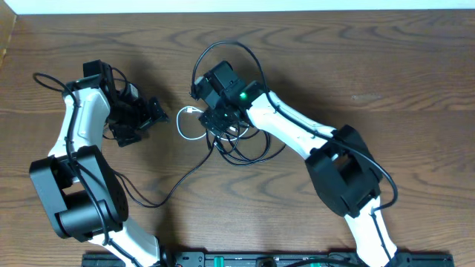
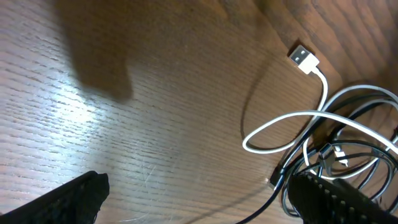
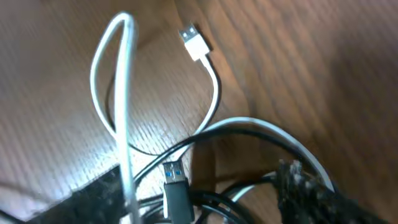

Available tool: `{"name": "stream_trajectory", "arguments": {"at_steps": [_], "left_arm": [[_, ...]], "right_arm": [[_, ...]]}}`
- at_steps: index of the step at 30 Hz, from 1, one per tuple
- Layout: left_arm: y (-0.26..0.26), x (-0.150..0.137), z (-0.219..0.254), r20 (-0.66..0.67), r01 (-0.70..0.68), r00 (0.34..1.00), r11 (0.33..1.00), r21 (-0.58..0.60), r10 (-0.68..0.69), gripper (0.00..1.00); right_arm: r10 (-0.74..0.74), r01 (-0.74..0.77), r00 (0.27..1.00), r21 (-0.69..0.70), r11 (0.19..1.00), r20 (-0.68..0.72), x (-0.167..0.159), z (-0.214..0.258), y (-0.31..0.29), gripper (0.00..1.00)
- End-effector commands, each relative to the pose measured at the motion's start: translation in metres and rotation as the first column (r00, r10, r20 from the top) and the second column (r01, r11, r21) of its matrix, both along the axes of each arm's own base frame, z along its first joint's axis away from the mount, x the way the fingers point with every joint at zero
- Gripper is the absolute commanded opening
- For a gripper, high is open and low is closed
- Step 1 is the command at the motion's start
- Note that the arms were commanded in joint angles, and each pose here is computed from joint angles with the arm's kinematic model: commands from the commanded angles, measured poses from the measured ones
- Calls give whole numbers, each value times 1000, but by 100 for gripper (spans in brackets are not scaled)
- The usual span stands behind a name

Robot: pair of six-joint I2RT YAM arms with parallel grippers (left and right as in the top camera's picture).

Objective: Untangle cables

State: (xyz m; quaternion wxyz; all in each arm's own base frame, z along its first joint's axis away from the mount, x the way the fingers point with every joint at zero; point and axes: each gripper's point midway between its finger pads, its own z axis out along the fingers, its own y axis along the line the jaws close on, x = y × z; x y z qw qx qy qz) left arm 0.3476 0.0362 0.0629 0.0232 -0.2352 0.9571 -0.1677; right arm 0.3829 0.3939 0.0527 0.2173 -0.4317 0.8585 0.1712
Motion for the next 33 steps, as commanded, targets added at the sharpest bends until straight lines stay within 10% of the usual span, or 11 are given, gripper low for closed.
{"name": "stream_trajectory", "arguments": {"at_steps": [1,5,9,18,22,26,27,32,33], "left_arm": [[4,-2,-4,-19,-23,1000,1000,15,23,98],[5,0,-4,-26,-68,997,998,12,68,98],[5,0,-4,-27,-70,997,997,12,71,98],[5,0,-4,-27,-70,997,997,12,71,98],[5,0,-4,-27,-70,997,997,12,71,98],[5,0,-4,-27,-71,997,997,12,71,98],[5,0,-4,-27,-71,997,997,11,71,98],[5,0,-4,-27,-71,997,997,11,71,98],[5,0,-4,-27,-71,997,997,12,71,98]], "right_arm": [[-20,20,1000,0,1000,5,2,0,0,52],[-18,18,1000,0,1000,5,1,0,1,55],[-18,18,1000,0,1000,5,1,1,1,98],[-50,-7,969,225,974,244,16,154,11,99],[-42,-1,976,195,981,213,8,150,5,99],[-28,13,991,118,993,131,-3,121,-5,49],[-22,11,994,99,995,111,-6,113,-5,1],[-12,9,998,57,998,68,-11,90,-6,1],[-14,10,997,59,998,71,-10,89,-5,23]]}}
